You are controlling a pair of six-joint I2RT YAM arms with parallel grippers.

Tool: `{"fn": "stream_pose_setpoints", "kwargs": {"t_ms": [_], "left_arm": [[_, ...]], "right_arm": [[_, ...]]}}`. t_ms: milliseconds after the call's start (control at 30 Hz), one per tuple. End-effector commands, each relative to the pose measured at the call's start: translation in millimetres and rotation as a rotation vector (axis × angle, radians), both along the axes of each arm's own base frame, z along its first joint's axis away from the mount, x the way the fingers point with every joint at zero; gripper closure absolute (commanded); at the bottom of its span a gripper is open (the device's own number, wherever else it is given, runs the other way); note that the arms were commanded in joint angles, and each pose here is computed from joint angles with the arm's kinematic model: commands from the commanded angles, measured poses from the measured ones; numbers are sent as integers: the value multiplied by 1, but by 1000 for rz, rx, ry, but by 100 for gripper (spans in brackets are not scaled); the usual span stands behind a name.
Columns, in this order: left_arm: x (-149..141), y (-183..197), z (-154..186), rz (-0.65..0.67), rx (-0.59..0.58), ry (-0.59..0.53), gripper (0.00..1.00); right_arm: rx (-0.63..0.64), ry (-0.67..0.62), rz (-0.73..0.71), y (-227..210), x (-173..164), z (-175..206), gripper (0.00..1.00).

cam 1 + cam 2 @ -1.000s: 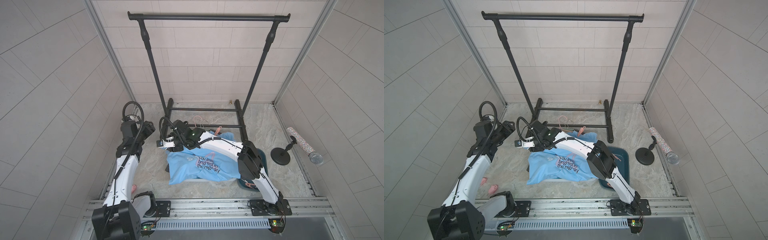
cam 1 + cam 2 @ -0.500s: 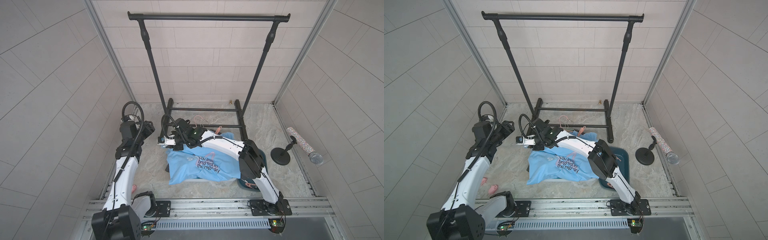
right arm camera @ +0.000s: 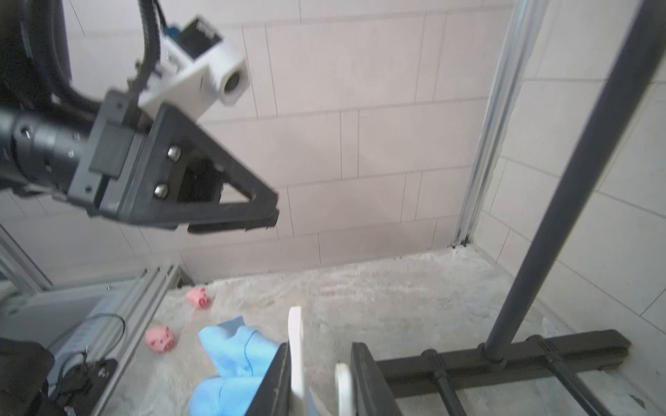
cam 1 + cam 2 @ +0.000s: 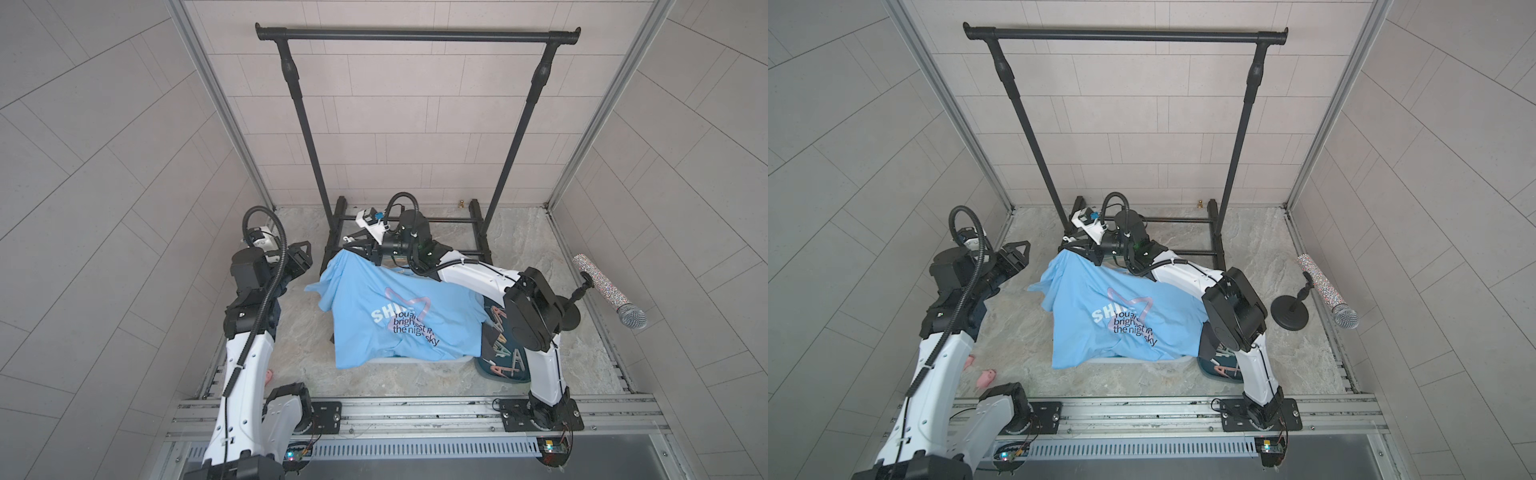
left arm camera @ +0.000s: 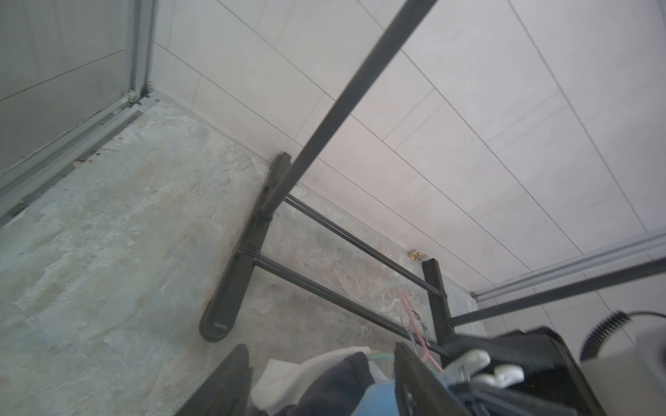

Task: Use clothespins to secure the t-shirt on both sides of the hanger
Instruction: Pick up the clothespin from the basket.

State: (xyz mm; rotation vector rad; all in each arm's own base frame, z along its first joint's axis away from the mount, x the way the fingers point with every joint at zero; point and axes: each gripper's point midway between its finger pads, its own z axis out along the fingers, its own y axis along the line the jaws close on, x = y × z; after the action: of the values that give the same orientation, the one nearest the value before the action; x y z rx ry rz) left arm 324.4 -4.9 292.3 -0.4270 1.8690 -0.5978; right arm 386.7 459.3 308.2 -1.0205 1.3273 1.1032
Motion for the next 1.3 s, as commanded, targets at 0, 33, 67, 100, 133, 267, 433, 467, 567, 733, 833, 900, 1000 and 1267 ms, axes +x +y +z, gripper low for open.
{"fn": "stream_pose_setpoints", "kwargs": {"t_ms": [0,33,67,100,133,267,433,467,567,733,833,900,1000,1267], "left_arm": [[-11,-26,30,-124,24,-77,31],[-12,-28,31,-129,34,-78,31],[-14,-29,30,-131,41,-69,30],[-16,-30,29,-135,48,-61,30],[-17,-33,28,-149,49,-58,28],[-27,-41,23,-208,90,-29,19],[-33,-25,13,-129,152,55,16],[-35,-25,13,-129,147,62,16],[-40,-36,16,-171,94,61,20],[-50,-64,27,-304,42,15,29],[-55,-80,32,-379,50,-17,39],[-55,-89,36,-411,58,-36,51],[-53,-104,34,-457,70,-37,58],[-71,-139,41,-624,343,-199,63]], "right_arm": [[170,-66,78,-15,-25,70,77],[148,-75,70,-16,-25,65,77],[135,-77,56,-17,-23,61,78],[140,-67,24,-21,-18,60,78],[150,-59,13,-23,-17,61,78],[63,-54,38,-23,-24,50,70],[-252,-138,0,-14,-33,-15,63],[-276,-135,-6,-14,-34,-24,62],[-259,-109,-9,-13,-36,-29,64],[-180,-109,-45,-16,-35,-17,65],[-195,-149,-110,-23,-30,-13,64],[-206,-187,-150,-28,-27,-11,64],[-218,-254,-189,-34,-28,-7,64],[-135,-256,-160,-43,-47,22,64]]}}
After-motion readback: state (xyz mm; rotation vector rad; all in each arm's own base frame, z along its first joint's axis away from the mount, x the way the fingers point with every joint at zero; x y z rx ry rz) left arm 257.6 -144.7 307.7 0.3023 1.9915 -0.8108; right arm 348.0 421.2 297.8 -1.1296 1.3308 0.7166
